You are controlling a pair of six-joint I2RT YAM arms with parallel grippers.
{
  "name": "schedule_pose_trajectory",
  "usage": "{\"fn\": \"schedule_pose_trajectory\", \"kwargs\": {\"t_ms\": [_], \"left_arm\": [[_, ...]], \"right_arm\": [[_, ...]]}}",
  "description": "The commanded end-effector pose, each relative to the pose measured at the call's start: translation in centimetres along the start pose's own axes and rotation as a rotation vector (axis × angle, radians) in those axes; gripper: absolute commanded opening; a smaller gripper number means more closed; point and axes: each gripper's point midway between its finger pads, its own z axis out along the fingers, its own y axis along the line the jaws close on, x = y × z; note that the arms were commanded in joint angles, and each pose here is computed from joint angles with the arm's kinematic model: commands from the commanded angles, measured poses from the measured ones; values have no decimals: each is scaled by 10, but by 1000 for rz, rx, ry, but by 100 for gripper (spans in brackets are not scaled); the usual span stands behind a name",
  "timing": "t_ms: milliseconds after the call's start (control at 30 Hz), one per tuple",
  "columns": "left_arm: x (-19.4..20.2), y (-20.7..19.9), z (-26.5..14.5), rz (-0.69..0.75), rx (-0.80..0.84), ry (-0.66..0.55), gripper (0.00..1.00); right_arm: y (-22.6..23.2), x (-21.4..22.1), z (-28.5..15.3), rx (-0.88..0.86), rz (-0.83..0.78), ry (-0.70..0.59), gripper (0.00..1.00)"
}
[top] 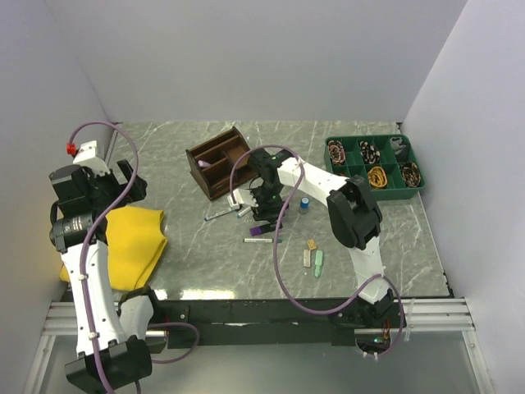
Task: Sort the stationery into containers
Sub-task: Pick up the pen from the center of the board.
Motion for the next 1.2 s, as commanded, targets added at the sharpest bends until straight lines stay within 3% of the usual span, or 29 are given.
{"fn": "schedule_pose_trajectory", "kwargs": {"t_ms": [0, 400, 967, 1167], "left_arm": [[-1, 2, 3, -22, 12, -1, 99], [0, 6, 12, -33, 3, 17, 100], [6, 10, 17, -44, -5, 33, 99], [10, 10, 17, -45, -2, 41, 100]], "right_arm": [[-23, -5, -18, 76, -5, -27, 69], [-38, -4, -2, 62, 36, -19, 55], [-35, 4, 24, 60, 79, 39, 52], [-26, 4, 32, 43, 98, 43, 47]]}}
